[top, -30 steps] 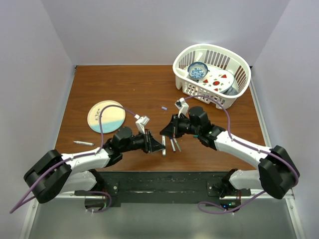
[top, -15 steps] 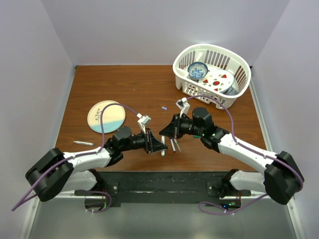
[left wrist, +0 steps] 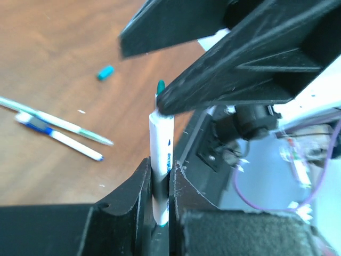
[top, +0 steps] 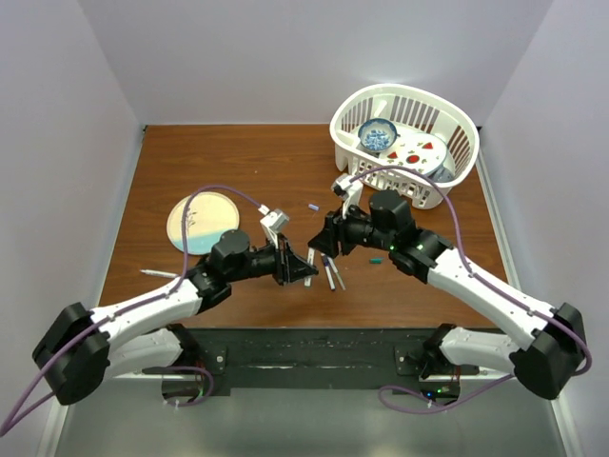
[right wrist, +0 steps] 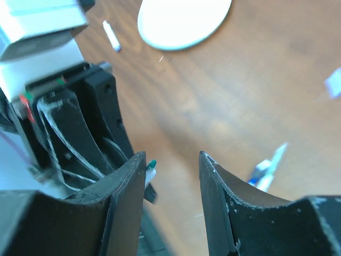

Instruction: Insert the pens into the pen caps

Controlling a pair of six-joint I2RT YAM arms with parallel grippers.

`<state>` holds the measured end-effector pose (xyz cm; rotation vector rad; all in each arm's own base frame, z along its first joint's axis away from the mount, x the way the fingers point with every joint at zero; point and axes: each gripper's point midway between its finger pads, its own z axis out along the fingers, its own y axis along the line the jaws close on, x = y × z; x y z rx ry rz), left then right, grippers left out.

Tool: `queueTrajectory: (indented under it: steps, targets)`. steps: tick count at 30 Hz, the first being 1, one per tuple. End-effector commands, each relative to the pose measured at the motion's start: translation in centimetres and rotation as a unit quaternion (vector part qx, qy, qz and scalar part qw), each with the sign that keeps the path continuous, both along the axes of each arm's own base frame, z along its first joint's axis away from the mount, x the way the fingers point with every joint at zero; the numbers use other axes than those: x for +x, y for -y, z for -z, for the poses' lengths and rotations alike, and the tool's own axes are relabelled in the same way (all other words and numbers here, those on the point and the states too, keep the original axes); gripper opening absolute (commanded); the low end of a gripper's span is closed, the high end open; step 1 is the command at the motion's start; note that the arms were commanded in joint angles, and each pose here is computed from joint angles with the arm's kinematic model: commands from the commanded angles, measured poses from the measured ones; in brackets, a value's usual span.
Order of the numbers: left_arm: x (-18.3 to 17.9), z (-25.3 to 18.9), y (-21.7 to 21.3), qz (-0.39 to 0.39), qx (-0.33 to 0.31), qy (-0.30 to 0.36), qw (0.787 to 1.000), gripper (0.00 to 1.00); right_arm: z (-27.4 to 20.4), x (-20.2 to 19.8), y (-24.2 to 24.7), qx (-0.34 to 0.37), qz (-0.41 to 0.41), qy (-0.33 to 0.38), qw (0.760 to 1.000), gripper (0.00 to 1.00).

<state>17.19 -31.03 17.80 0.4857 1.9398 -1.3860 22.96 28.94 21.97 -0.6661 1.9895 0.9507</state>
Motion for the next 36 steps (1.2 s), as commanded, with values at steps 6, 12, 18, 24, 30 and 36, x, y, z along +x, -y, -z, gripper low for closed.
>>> queueTrajectory:
  steps: [6, 12, 18, 24, 30, 36]
  targets:
    - [3.3, -2.0, -5.2, -0.121, 0.126, 0.086, 0.981, 0.0, 1.5, 5.1, 9.5, -0.247, 0.037, 0.164, 0.954, 0.43]
    - [2.9, -2.6, -6.2, -0.126, 0.146, 0.08, 0.978, 0.0, 4.8, 5.7, 12.8, -0.317, 0.005, 0.126, 0.94, 0.5]
    - [2.7, -5.3, -8.2, -0.145, 0.154, 0.126, 0.969, 0.0, 10.7, 4.7, 14.7, -0.386, -0.076, 0.061, 0.917, 0.43]
    - [3.0, -5.1, -9.9, -0.178, 0.173, 0.137, 0.959, 0.0, 14.6, 4.0, 16.7, -0.44, -0.129, -0.005, 0.889, 0.46]
    - [3.0, -5.4, -10.0, -0.183, 0.169, 0.141, 0.958, 0.0, 17.2, 3.9, 17.8, -0.47, -0.149, -0.032, 0.869, 0.45]
    - [3.1, -5.4, -10.1, -0.184, 0.17, 0.142, 0.958, 0.0, 19.4, 4.6, 18.0, -0.487, -0.16, -0.05, 0.858, 0.43]
